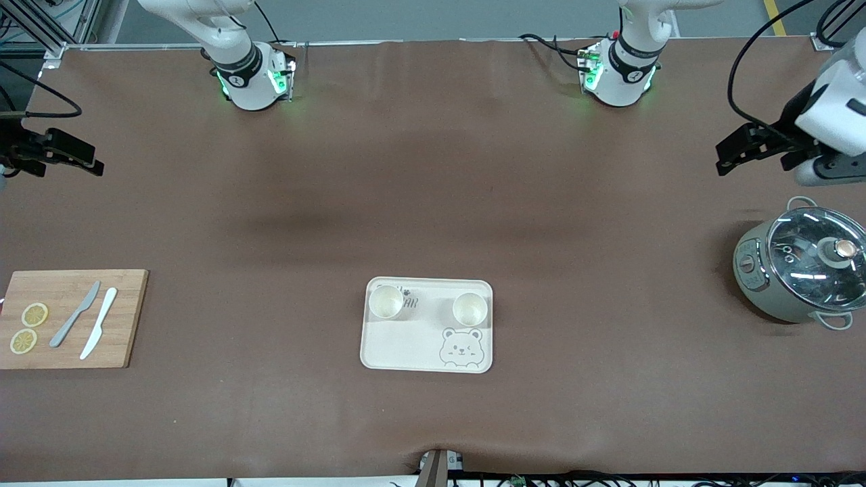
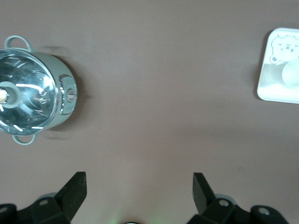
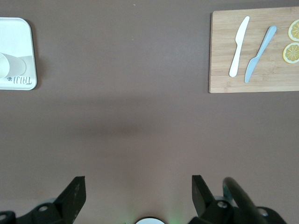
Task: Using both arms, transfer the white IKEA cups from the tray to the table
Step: 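Move the left gripper over the white cup on the tray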
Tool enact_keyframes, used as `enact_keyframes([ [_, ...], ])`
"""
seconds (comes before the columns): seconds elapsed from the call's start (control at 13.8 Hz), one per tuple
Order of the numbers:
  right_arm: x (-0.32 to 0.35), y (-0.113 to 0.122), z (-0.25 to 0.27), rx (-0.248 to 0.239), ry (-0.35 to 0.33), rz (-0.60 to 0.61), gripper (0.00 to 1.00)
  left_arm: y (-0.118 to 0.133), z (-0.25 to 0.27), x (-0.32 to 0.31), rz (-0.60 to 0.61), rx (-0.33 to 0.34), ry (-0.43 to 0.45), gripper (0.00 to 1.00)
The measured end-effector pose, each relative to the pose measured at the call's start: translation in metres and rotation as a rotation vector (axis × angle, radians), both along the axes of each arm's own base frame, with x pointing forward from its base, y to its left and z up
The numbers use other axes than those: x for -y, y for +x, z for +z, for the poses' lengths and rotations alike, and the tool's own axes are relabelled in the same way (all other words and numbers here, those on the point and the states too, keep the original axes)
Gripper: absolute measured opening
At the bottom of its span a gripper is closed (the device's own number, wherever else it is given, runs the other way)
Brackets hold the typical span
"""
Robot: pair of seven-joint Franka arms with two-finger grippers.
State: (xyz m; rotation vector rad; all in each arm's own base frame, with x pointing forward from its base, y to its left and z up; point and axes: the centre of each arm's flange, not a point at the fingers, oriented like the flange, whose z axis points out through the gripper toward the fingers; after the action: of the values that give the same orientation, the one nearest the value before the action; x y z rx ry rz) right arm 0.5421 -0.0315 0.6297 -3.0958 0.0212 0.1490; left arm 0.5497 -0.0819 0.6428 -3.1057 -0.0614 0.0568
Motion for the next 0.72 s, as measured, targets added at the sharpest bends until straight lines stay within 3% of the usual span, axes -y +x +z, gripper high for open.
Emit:
enact_keyframes([
  [0.29,0.0,0.0,-0.001,-0.001,0.0,-0.001,1.0,0.023,-0.034,0.016,-0.028,-0.014,-0.01,1.0],
  [0.72,0.001,0.001,-0.001,0.001,0.0,-0.003,1.0,0.076,-0.147,0.087,-0.027,-0.041,-0.035,1.0],
])
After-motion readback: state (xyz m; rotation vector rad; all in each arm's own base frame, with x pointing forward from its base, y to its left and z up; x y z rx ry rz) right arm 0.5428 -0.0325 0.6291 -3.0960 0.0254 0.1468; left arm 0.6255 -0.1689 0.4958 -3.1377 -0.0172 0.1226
